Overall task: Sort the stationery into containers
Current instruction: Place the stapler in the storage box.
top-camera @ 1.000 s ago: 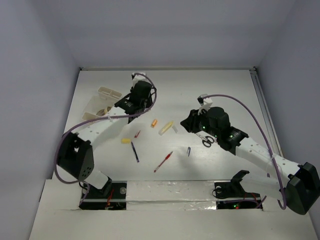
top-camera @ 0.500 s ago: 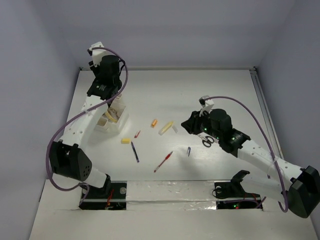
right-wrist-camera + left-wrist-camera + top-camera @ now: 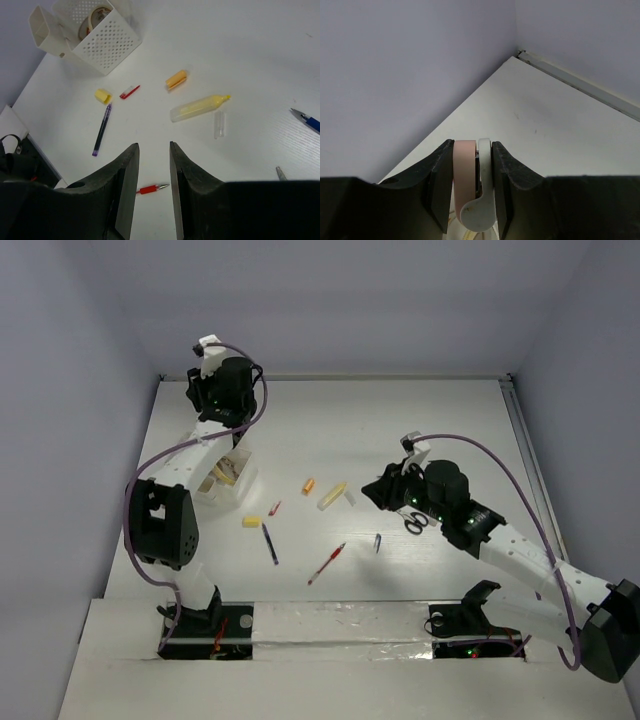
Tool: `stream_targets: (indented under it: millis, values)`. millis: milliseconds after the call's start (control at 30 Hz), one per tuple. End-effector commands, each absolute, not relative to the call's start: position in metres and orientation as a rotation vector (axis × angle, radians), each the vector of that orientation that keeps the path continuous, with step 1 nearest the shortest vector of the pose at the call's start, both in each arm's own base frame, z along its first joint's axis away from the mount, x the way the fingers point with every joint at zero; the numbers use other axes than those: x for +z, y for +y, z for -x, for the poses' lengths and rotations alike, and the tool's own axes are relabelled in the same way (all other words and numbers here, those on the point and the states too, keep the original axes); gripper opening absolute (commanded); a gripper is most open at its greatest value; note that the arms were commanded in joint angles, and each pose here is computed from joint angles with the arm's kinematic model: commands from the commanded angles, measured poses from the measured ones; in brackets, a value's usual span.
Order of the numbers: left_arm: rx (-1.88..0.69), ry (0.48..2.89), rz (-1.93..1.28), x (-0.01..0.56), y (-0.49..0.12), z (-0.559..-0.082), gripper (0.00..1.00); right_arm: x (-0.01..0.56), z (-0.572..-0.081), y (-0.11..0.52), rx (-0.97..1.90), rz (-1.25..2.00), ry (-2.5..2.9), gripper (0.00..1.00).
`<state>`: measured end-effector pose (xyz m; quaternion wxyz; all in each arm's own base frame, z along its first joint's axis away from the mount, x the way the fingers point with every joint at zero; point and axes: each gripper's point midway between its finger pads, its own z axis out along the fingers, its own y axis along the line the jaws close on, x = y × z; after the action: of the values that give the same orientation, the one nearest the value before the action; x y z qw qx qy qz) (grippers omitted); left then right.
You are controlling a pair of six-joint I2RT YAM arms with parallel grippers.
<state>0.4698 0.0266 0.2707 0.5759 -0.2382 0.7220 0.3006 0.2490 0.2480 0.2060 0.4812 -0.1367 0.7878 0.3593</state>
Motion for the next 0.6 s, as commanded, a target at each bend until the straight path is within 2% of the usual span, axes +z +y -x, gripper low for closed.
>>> stream_targets:
  millis: [0, 400, 567]
  values:
    - [0.758, 1.598, 0.620, 0.278, 0.037, -0.473, 0.00, 0.225, -0.248, 0.253, 0.924, 0.344, 1.838, 0.36]
    - [0.820, 1.620, 0.569, 0.235, 0.036, -0.485, 0.00, 0.225, -0.245, 0.256, 0.951, 0.369, 1.831, 0.36]
    - [0.803, 1.585, 0.564, 0.235, 0.036, -0.485, 0.00, 0.224, -0.245, 0.257, 0.953, 0.371, 1.833, 0.36]
